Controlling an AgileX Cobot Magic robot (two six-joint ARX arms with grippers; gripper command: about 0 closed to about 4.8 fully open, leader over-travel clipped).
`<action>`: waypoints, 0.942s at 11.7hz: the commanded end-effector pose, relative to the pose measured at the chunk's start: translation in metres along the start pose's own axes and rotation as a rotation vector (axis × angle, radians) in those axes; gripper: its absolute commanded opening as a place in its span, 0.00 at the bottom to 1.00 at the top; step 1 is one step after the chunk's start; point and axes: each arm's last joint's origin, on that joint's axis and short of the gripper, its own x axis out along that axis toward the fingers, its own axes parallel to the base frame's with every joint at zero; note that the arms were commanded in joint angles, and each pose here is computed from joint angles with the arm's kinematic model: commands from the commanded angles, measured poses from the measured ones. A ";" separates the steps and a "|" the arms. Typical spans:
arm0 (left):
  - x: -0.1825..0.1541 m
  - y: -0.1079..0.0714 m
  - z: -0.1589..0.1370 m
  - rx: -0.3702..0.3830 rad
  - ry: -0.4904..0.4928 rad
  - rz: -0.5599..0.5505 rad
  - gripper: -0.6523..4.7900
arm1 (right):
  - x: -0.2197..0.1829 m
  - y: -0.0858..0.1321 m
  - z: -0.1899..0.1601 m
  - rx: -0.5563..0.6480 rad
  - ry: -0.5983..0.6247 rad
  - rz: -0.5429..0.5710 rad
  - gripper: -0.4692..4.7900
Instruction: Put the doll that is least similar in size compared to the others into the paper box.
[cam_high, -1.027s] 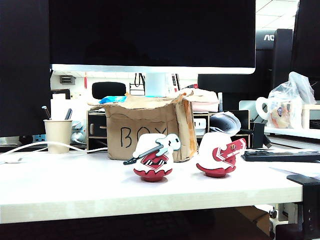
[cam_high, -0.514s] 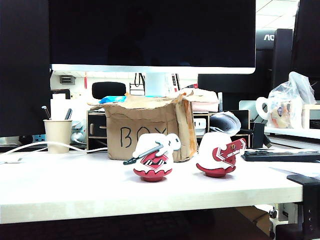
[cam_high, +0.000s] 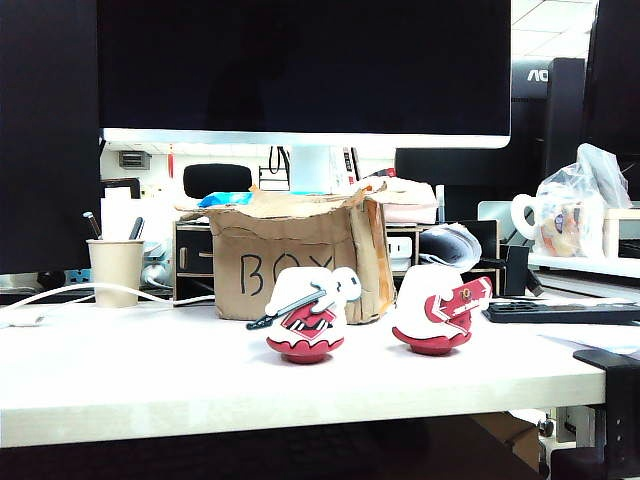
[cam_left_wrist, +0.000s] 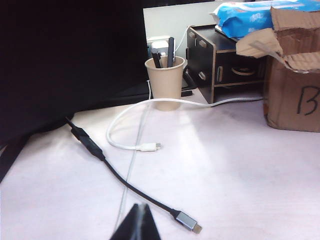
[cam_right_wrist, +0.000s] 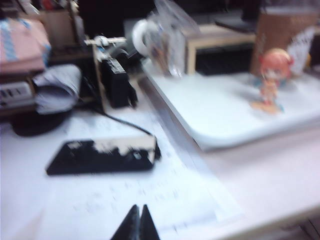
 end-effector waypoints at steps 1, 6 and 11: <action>0.000 0.000 0.001 0.003 -0.010 0.001 0.11 | -0.002 -0.002 -0.011 0.007 0.008 -0.016 0.08; 0.000 0.000 0.001 0.003 -0.010 0.001 0.11 | -0.001 -0.002 -0.011 0.006 -0.034 -0.013 0.08; 0.000 0.000 0.001 0.003 -0.010 0.000 0.11 | 0.000 0.013 -0.017 0.002 -0.010 0.133 0.08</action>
